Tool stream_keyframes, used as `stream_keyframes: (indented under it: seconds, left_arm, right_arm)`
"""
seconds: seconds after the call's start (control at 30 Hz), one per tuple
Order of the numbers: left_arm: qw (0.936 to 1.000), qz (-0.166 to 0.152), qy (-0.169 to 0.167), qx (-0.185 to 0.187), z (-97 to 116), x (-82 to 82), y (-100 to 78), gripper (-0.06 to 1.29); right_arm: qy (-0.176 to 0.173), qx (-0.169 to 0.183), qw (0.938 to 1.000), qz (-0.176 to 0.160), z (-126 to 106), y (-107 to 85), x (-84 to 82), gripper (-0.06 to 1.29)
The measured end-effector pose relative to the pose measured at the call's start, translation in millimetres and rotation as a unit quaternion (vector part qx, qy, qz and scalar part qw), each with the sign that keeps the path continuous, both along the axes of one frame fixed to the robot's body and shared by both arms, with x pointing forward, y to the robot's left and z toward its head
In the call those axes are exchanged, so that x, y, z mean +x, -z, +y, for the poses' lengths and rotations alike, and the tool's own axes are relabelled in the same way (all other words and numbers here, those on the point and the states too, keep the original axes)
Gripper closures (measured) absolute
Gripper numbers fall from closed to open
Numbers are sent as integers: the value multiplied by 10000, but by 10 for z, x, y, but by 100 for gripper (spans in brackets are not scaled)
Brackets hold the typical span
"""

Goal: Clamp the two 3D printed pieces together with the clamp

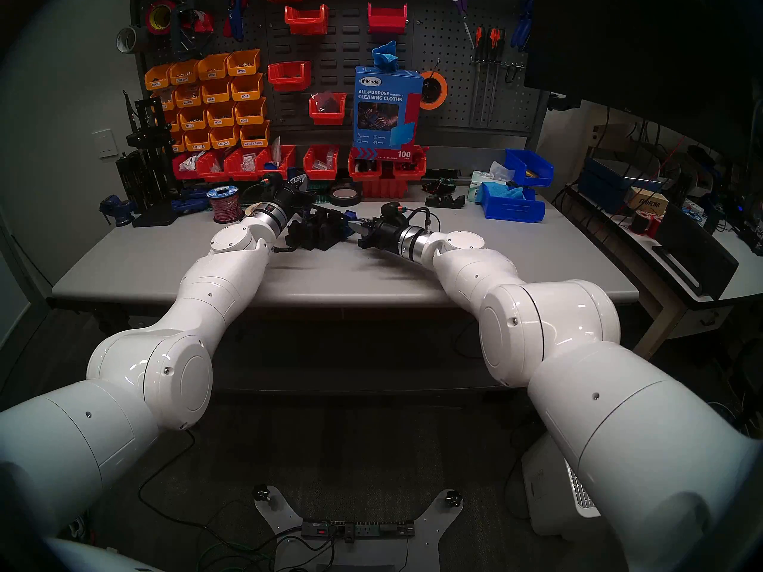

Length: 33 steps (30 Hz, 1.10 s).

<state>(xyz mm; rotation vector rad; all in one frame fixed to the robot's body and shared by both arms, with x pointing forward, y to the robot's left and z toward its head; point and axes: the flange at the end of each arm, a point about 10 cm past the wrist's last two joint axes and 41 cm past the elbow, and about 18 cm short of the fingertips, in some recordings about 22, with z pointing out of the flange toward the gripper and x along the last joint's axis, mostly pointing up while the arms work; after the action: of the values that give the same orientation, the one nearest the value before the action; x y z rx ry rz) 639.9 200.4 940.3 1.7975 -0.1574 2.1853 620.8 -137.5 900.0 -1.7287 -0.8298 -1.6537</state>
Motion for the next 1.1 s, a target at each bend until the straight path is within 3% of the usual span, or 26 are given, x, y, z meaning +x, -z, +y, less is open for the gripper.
stream_keyframes:
  seconds: [1.1]
  left_arm:
    - [9997, -216, -52, -52, 54, -90, -59, 125]
  right_arm:
    - [0, 2, 10000, -1, 5, -1, 0, 126]
